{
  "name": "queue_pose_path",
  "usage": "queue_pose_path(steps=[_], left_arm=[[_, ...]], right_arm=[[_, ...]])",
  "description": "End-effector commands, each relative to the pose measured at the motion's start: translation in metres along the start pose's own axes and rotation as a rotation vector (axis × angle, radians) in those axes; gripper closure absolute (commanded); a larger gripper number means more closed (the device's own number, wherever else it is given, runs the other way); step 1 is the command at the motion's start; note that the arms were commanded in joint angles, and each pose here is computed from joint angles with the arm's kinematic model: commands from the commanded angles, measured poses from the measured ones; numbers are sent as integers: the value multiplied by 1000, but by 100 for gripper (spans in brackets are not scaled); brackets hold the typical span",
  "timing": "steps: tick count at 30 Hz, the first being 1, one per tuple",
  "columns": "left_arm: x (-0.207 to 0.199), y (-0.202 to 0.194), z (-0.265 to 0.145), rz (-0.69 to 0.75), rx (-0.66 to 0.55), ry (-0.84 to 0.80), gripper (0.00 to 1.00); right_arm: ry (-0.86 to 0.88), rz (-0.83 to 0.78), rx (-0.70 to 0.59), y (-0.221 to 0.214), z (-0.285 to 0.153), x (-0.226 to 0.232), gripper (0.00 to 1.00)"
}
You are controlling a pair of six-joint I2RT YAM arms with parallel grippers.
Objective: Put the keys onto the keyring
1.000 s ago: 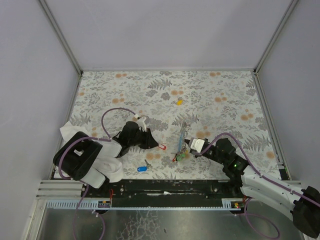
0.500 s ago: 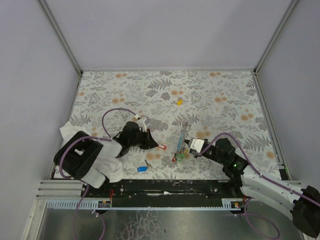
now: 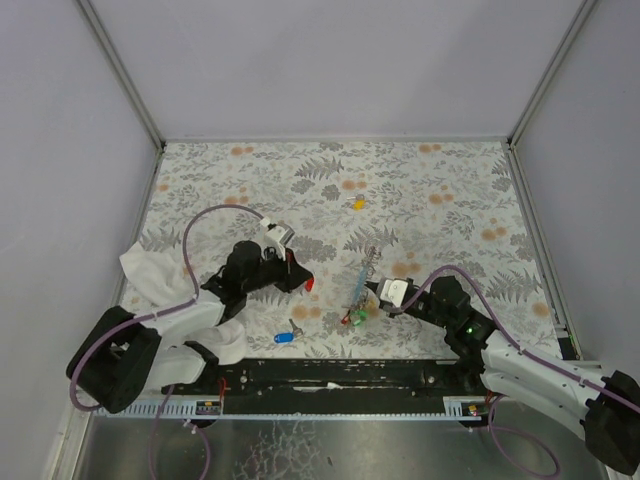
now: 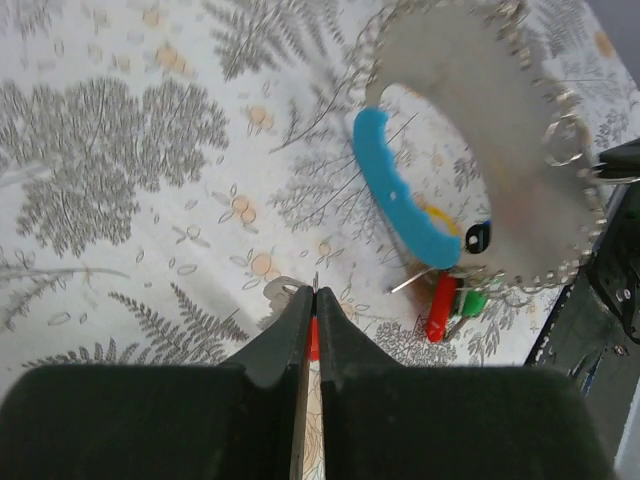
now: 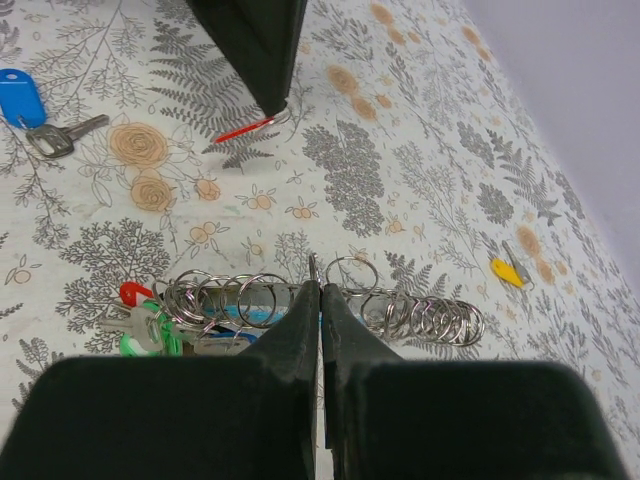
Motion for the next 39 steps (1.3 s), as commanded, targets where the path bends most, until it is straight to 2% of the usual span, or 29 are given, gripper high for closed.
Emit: queue_pose_path(steps=[1,7,14,28,39], left_arm=[[-9,14,-11,234,-99,-54,100],[-38,18,-20,503,-183,-177,100],[-62,16,-15,659,-182,-278,100],[-91,21,-2,838,-157,-345,100],[-100,20,5,898,-135,-313,100]], right_arm=[[43,-48,-130,28,5,0,100],[109,-76,-141,28,8,6,100],[215,-104,-147,25,12,16,100],[282,-139,-146,25,18,20,100],[301,-150,-146,23,21,21,100]])
Point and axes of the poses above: each gripper's point midway between its finger pads, its own z axis out along the fingers, its own x axis along the line the jaws close on, y = z × x, the point moved 7 cm from there along -z, back along the fingers, and after that the axes turned 14 degrees about z, right-handed, at the moved point
